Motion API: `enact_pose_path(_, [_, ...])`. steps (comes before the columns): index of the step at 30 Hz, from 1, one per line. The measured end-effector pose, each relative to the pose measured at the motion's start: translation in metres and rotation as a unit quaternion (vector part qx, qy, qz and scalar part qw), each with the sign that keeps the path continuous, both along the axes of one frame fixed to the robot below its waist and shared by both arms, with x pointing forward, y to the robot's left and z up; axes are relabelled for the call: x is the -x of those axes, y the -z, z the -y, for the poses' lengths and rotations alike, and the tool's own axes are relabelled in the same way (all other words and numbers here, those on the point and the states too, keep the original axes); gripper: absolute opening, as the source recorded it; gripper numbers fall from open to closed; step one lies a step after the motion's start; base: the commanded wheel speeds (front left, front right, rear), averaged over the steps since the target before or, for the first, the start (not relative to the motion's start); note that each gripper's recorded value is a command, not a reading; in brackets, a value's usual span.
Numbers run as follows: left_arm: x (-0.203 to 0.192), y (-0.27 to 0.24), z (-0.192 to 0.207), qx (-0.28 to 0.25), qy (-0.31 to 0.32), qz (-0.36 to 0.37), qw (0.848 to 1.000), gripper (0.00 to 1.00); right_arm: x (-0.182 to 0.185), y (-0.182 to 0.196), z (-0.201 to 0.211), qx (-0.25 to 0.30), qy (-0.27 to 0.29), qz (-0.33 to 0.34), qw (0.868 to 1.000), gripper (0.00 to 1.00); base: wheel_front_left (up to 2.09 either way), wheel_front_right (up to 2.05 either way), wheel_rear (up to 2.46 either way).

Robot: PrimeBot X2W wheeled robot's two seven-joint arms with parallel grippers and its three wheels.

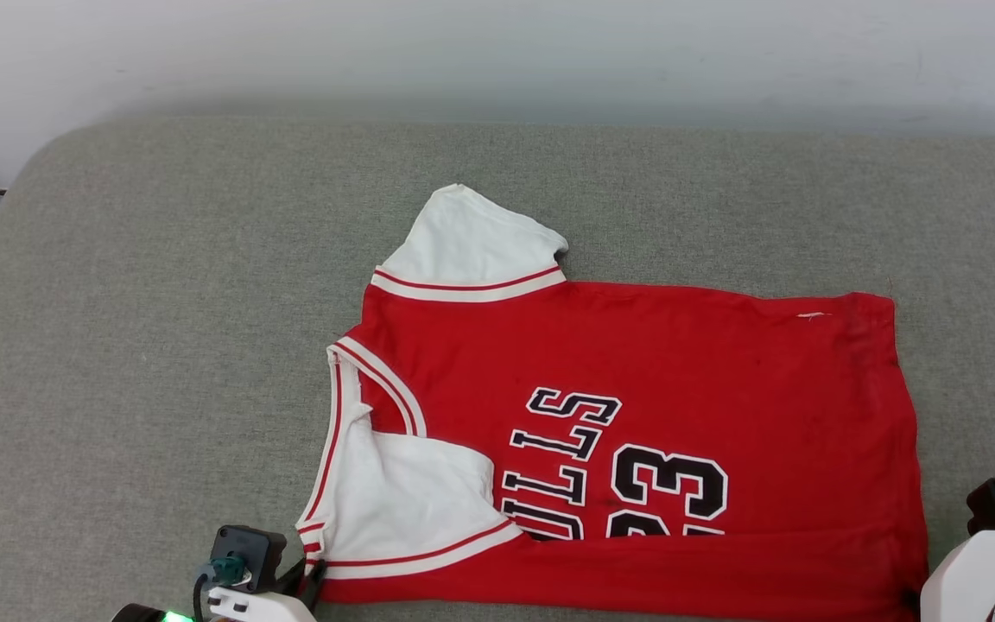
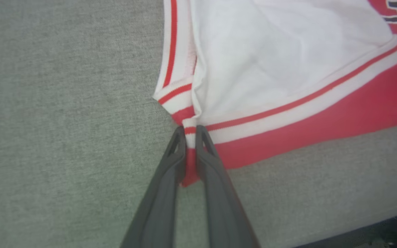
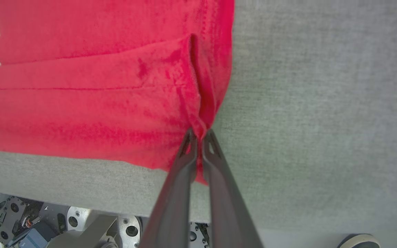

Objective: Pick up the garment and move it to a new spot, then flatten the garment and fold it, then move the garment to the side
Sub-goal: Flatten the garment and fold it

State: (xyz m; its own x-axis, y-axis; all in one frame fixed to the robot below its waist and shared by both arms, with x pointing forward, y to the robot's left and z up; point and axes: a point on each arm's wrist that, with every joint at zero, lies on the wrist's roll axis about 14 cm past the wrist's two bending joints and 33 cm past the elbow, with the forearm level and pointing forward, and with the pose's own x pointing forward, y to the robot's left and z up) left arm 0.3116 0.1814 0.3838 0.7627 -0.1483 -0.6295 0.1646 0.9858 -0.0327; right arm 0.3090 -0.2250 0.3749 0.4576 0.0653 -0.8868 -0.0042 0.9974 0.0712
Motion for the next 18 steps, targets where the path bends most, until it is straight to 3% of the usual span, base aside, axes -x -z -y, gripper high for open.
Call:
enact_pose_path(1, [0.001, 0.002, -0.001, -0.002, -0.001, -0.002, 1.0, 0.8, -0.002, 0.0, 0.0, -0.001, 0.0, 0.005, 1.0, 0.09, 0.0, 0.0, 0.0])
enact_pose_path(2, [0.0, 0.002, -0.002, -0.004, -0.001, -0.001, 1.0, 1.0, -0.003, -0.001, -0.001, -0.001, 0.0, 0.011, 1.0, 0.4, 0.0, 0.0, 0.0])
enact_pose_path(3, [-0.001, 0.001, -0.004, -0.007, -0.003, 0.004, 1.0, 1.0, -0.005, -0.002, -0.001, -0.001, 0.001, 0.017, 1.0, 1.0, 0.0, 0.0, 0.0])
enact_pose_path(11, [-0.028, -0.042, -0.007, -0.009, -0.011, 0.116, 0.993, 1.0, -0.03, -0.037, 0.004, -0.004, 0.003, 0.115, 0.993, 1.0, 0.0, 0.0, 0.0])
enact_pose_path(18, [-0.056, -0.112, 0.004, 0.011, -0.005, 0.283, 0.959, 1.0, -0.063, -0.099, 0.001, -0.002, -0.009, 0.275, 0.961, 1.0, 0.0, 0.0, 0.0])
